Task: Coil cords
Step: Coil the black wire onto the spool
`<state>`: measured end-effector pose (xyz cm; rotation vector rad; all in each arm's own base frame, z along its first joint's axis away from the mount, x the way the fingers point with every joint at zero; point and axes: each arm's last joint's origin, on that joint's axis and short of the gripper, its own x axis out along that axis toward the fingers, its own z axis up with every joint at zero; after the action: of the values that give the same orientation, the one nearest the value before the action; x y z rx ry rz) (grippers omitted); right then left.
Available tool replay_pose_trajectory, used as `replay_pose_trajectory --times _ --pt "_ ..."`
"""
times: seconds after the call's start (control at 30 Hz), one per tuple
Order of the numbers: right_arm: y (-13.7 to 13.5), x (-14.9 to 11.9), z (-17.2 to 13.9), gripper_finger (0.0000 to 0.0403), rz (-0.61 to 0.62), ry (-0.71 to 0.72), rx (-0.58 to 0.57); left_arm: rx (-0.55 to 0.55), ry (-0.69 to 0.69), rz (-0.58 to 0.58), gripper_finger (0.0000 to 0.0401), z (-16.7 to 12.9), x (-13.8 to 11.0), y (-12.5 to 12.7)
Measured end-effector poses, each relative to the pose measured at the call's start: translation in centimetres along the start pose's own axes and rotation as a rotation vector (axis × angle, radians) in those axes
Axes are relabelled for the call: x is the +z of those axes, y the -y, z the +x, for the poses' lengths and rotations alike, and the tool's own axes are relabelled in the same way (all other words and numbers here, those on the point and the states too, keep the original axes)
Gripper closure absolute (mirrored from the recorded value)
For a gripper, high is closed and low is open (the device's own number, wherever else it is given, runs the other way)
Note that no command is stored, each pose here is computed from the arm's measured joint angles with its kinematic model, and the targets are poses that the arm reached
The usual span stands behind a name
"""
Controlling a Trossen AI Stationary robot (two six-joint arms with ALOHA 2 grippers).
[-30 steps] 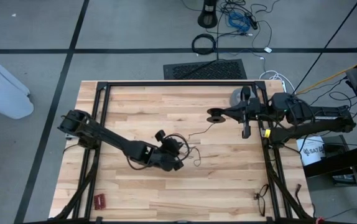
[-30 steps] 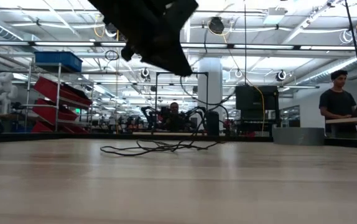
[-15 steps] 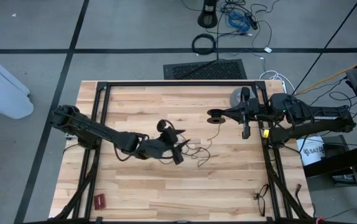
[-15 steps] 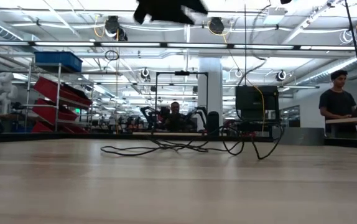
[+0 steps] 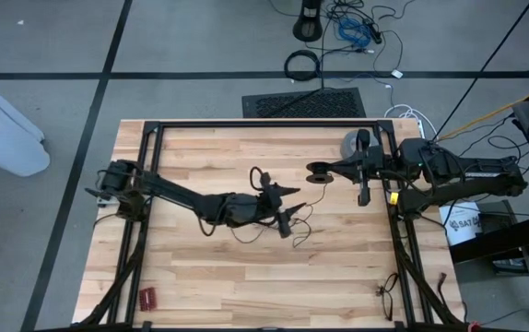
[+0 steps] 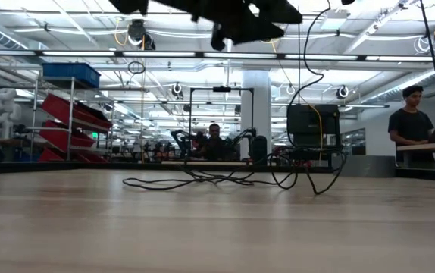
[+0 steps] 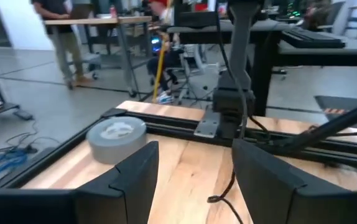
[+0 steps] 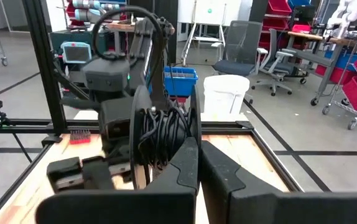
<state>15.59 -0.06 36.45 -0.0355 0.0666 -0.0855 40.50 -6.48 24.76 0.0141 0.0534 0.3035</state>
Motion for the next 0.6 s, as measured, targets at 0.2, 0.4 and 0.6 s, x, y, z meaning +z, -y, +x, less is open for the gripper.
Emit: replay_pose_trajectory --times 0.2,0.4,0.6 --pt "0.0 0.1 0.2 0.0403 -0.009 0.008 0.001 -0.086 0.042 -0.008 0.0191 1.1 -1.2 0.0" --pt "-0.1 -0.1 0.7 0.0403 -0.009 -0.002 0.006 -0.097 0.043 -0.009 0.0206 1.3 -1.2 -0.4" --pt "-0.2 -0.2 0.9 0.0403 0.008 -0.011 0.030 -0.119 -0.009 0.013 0.0253 1.4 -1.7 -0.5"
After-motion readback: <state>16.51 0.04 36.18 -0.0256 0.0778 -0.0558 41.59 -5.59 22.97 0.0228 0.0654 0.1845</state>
